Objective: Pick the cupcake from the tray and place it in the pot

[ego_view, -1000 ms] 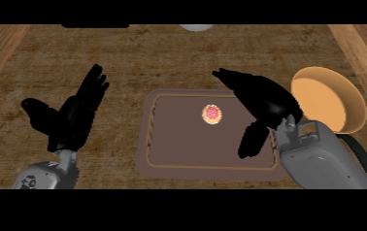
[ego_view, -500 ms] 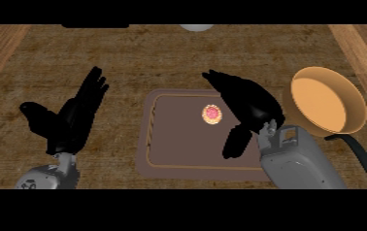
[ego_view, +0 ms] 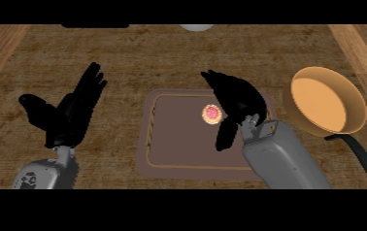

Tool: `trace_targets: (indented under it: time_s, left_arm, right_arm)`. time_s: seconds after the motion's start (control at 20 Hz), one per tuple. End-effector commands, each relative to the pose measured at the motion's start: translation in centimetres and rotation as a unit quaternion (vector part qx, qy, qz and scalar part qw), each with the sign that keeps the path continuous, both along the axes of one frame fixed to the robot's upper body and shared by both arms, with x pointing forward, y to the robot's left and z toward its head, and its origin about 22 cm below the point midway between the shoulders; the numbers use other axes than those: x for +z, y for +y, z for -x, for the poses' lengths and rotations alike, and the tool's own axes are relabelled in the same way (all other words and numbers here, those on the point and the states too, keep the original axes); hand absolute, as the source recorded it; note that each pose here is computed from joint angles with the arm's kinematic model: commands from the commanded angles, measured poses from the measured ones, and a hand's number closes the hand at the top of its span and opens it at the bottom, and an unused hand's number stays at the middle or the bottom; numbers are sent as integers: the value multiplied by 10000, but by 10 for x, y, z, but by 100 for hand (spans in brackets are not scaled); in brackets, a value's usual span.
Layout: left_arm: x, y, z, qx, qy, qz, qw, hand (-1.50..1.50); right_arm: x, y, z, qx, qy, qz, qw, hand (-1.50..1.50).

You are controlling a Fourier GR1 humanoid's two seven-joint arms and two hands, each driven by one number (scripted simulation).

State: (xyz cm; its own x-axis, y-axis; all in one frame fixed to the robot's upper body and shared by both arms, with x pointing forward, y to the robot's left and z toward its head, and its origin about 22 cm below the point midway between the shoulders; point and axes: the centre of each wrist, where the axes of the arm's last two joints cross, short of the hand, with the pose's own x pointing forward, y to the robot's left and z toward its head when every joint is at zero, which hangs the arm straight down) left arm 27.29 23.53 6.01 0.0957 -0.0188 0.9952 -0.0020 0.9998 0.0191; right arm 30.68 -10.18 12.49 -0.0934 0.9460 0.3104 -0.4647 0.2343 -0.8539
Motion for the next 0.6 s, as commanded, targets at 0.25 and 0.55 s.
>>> trace_targets:
  time_s: [0.25,0.55]
  left_arm:
    - [9,4,-12,12,-2,-24,10000,0]
    - [-5,-15,8,-19,5,3,10000,0]
  right_arm:
    - [-22,39,-2,148,110,479,9987,-150]
    - [-50,12,-30,15,360,927,9950,-150]
